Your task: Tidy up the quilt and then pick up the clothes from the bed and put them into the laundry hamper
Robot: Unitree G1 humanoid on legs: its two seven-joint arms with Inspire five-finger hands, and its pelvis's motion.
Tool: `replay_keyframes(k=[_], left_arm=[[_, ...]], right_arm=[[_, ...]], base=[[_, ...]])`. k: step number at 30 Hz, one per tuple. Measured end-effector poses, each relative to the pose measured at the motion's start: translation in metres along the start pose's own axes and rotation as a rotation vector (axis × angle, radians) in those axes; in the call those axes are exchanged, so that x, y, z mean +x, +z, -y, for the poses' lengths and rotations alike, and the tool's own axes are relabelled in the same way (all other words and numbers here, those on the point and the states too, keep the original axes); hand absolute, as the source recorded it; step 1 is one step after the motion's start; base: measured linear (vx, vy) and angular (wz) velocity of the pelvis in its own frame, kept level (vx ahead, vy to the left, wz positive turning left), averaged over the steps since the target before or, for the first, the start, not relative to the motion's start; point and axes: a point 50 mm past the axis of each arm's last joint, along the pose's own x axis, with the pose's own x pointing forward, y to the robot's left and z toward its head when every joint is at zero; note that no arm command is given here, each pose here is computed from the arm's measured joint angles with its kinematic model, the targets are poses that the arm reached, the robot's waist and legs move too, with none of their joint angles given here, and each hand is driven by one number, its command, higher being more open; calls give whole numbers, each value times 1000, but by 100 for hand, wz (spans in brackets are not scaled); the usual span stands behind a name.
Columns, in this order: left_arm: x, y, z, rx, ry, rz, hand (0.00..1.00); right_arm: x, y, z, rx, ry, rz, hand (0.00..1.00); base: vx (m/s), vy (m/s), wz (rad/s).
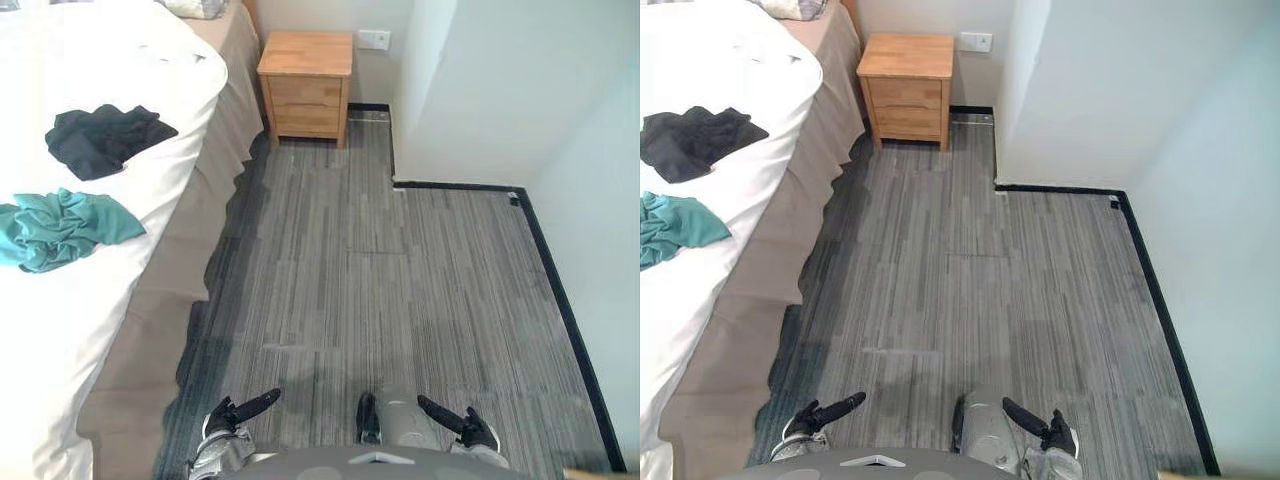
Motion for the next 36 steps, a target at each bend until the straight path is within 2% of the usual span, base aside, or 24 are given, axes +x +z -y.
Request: replay_keyframes(k=[8, 15, 21, 24, 30, 36], left_arm=[[3, 24, -2, -51, 1, 96, 100], [6, 36, 1, 53, -25, 116, 100], [8, 26, -20, 135, 26, 44, 100], [7, 20, -18, 214, 5, 30, 100], [6, 17, -9, 225, -24, 26, 100], [0, -1, -1, 46, -9, -6, 100]], right_arm=[[1, -9, -10, -23, 23, -63, 100], [-1, -18, -20, -3, 49, -99, 100], [-5, -28, -23, 23, 57, -127, 100], [-6, -27, -19, 46, 51, -99, 100], [-3, -17, -16, 55, 47, -58, 100], [1, -5, -8, 7, 19, -31, 100]], base=[[465, -112, -13], [545, 137, -23], [485, 166, -4], [471, 31, 38], [356, -202, 73], [378, -385, 49]])
